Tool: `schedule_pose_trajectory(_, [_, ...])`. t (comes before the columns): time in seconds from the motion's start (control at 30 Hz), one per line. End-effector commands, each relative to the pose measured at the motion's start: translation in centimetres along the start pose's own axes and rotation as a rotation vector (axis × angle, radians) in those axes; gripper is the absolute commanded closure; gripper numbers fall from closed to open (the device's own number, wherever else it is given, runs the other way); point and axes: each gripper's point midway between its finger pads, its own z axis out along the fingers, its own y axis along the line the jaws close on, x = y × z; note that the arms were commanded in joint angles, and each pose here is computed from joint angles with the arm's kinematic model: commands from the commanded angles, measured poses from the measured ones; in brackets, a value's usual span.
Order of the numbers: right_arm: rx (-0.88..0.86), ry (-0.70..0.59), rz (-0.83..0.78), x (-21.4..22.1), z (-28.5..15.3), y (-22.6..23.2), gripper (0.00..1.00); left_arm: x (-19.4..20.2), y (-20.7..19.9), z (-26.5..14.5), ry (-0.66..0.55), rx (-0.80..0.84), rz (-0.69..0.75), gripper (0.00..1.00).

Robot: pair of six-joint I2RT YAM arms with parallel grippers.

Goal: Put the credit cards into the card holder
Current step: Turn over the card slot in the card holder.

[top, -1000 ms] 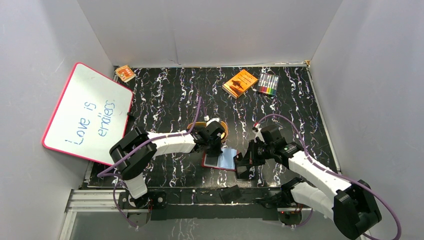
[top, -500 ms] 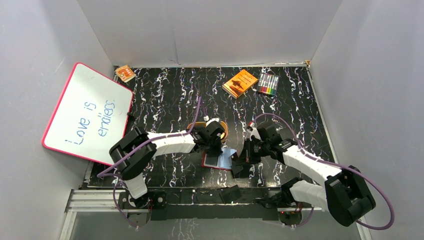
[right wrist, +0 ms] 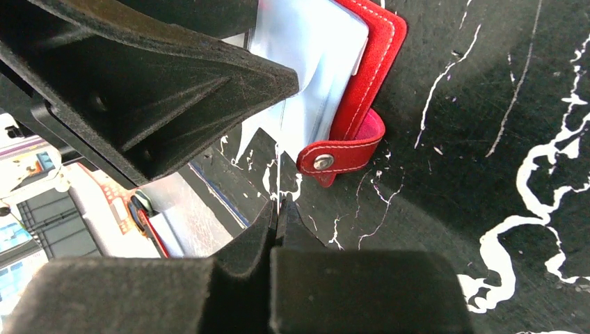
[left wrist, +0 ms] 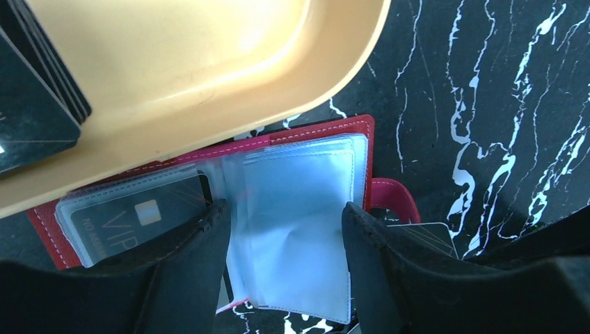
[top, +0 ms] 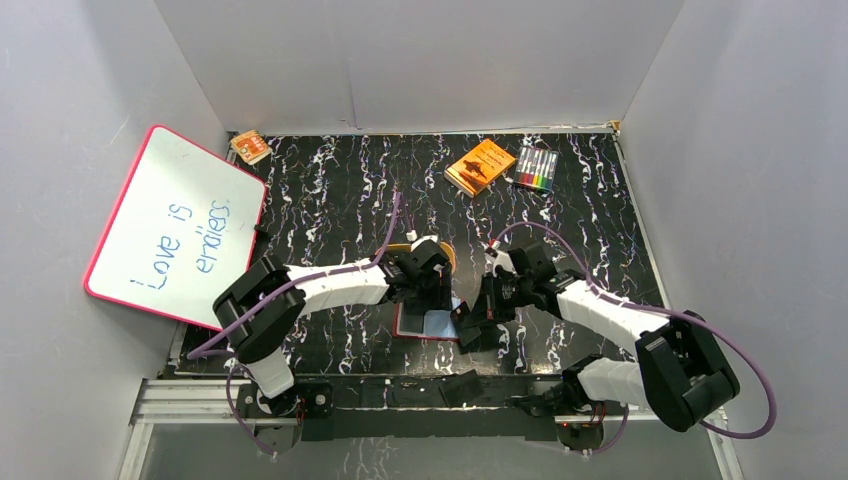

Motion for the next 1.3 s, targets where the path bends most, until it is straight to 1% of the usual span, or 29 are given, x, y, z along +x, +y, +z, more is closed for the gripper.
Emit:
schedule_pose_trajectory(0.0, [-0.063, -0.044, -0.077, -2.1, -0.2, 2.2, 1.0, -0.5, -0.3, -2.3, -0.007, 0.004, 0.01, 0.41])
schedule_pose_trajectory(0.47, [-0.074, -0.005, -0.057, -1.7, 1.0, 2.1, 1.0, -1.4, -1.1, -4.3, -0.041, 0.03, 0.01, 0.38])
schedule_pose_trajectory(0.53, [-0.079, -0.003, -0.055, -1.7, 1.1, 2.2, 1.0, -1.7, -1.0, -5.0, -0.056, 0.028, 0.003, 0.38])
schedule_pose_trajectory(0.6, [-0.085, 0.0, -0.06, -1.7, 1.3, 2.6, 1.0, -2.4, -0.8, -6.4, -0.095, 0.021, -0.005, 0.37])
schedule_pose_trajectory(0.77, [-0.079, 0.015, -0.085, -1.9, 2.3, 3.7, 1.0, -3.1, 2.3, -9.4, -0.212, -0.05, -0.039, 0.37])
schedule_pose_trajectory(0.97, [-0.066, 0.033, -0.092, -2.1, 4.6, 4.8, 1.0, -2.2, 6.6, -11.2, -0.312, -0.1, -0.1, 0.33])
schedule_pose_trajectory(1.1, [-0.06, 0.016, -0.099, -2.9, 6.0, 5.4, 1.0, -1.5, 7.2, -11.1, -0.325, -0.061, -0.109, 0.3])
schedule_pose_trajectory(1.27, [-0.064, 0.017, -0.096, -3.3, 7.3, 5.9, 1.0, -1.3, 7.3, -9.8, -0.302, -0.078, -0.091, 0.3])
